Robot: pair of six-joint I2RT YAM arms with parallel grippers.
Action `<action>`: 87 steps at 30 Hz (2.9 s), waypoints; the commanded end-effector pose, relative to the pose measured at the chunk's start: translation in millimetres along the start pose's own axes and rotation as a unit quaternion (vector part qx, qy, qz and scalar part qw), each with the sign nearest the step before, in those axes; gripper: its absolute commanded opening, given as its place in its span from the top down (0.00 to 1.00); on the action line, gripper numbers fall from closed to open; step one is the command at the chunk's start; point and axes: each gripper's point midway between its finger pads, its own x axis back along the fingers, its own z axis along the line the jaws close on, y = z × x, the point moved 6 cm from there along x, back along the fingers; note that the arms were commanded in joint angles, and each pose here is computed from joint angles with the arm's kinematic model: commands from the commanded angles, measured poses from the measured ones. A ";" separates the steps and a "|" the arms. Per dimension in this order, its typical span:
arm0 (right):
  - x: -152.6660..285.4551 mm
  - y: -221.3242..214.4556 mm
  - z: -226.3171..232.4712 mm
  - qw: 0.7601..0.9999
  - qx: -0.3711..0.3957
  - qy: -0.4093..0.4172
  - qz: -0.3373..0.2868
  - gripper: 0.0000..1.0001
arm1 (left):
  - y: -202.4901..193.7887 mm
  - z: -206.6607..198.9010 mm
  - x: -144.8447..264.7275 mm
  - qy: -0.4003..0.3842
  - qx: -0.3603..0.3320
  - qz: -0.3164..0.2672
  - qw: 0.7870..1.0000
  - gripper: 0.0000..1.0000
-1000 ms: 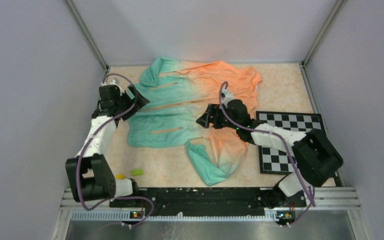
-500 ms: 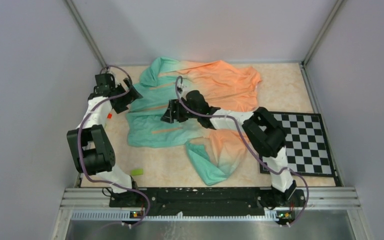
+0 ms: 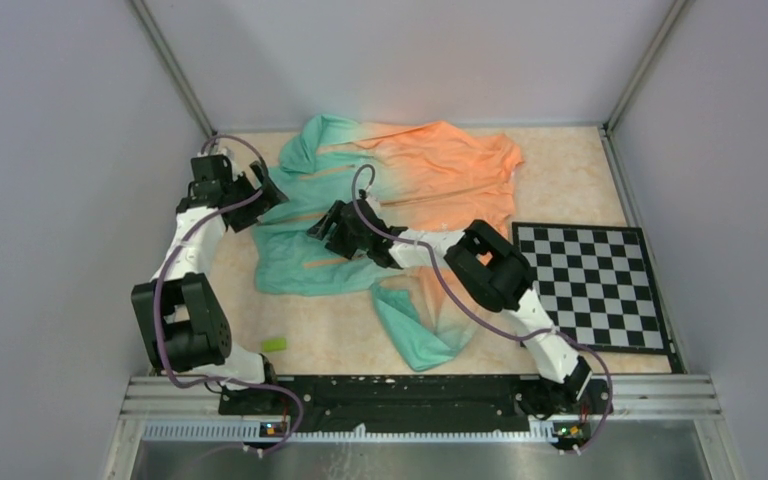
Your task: Zip up the jacket
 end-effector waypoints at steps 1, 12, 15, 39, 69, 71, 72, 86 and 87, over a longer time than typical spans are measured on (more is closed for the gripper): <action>-11.8 0.3 13.9 0.995 -0.092 0.005 -0.035 0.34 | 10.9 -19.7 17.2 -0.041 -0.024 -0.036 0.998 0.01; -15.2 5.7 26.9 0.992 -0.116 0.026 -0.049 0.57 | 8.2 -42.8 31.4 -0.063 -0.057 -0.050 0.995 0.01; -16.1 9.2 27.4 0.992 -0.110 0.019 -0.063 0.60 | 7.8 -46.4 35.3 -0.064 -0.064 -0.057 0.994 0.01; -15.2 17.4 46.6 0.989 -0.049 0.117 -0.078 0.99 | -1.7 -56.5 46.3 -0.050 -0.083 -0.081 0.992 0.01; 55.8 -1.3 15.7 0.964 0.159 0.216 -0.004 1.00 | -77.0 39.4 14.1 -0.055 0.198 0.036 0.978 0.33; 57.5 -3.4 9.3 0.966 0.159 0.203 0.001 0.99 | -77.3 41.1 6.9 -0.058 0.205 0.057 0.975 0.34; 57.8 -5.0 5.2 0.968 0.160 0.194 0.006 0.99 | -77.4 42.3 3.1 -0.060 0.207 0.063 0.974 0.35; 55.8 -19.5 -16.5 0.970 0.178 0.163 0.034 0.99 | -65.5 49.8 -12.3 -0.060 0.193 0.027 0.979 0.40; 55.7 -19.9 -15.5 0.969 0.180 0.163 0.034 0.99 | -64.4 48.6 -13.1 -0.063 0.197 0.026 0.978 0.41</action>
